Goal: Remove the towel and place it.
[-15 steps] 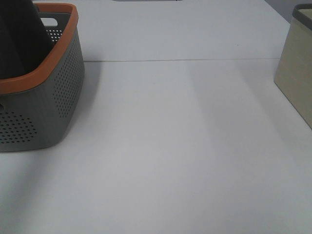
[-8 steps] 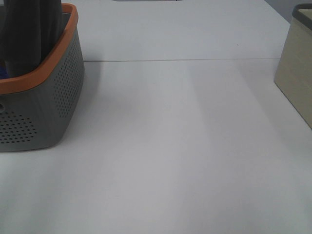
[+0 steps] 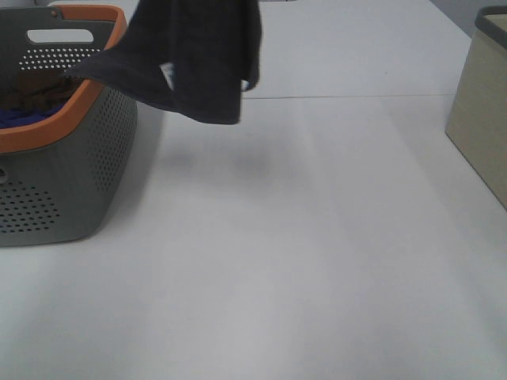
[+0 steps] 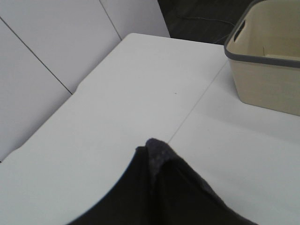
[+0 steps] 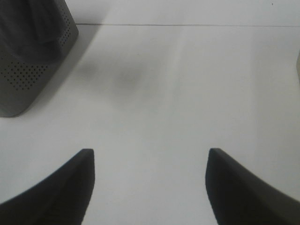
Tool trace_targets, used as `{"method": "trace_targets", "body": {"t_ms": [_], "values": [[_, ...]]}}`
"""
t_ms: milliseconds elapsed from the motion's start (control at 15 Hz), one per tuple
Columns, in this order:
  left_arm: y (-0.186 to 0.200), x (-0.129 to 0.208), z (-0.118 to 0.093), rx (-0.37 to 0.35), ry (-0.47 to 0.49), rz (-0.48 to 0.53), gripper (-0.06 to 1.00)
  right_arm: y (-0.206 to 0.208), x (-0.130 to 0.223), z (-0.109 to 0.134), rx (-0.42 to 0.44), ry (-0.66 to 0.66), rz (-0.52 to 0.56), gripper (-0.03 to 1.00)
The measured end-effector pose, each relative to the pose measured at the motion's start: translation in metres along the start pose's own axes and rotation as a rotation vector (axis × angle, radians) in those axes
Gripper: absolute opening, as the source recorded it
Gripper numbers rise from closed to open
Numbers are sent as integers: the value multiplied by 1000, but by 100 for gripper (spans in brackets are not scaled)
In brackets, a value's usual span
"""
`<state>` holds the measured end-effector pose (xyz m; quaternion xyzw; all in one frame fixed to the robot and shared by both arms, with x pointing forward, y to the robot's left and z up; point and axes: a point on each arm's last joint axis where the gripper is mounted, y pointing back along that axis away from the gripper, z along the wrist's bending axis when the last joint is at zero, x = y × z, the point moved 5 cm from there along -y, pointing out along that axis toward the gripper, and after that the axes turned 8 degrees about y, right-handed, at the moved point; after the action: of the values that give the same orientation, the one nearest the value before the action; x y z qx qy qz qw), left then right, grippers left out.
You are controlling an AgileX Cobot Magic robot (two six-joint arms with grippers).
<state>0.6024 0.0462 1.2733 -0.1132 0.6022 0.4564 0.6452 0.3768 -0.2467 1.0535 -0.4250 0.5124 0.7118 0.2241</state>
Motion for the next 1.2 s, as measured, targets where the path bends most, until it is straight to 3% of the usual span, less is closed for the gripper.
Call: {"method": "trace_targets", "body": {"t_ms": [200, 467, 867, 1200], "values": [[-43, 22, -14, 43, 23, 87, 0, -15, -6, -4, -27, -9, 14, 60], [-72, 44, -20, 66, 68, 175, 0, -27, -8, -4, -67, -8, 30, 60], [-79, 50, -22, 76, 75, 196, 0, -51, -20, -6, -142, -7, -6, 60], [-80, 48, -21, 72, 75, 183, 0, -84, -22, -23, -121, -102, 35, 60]]}}
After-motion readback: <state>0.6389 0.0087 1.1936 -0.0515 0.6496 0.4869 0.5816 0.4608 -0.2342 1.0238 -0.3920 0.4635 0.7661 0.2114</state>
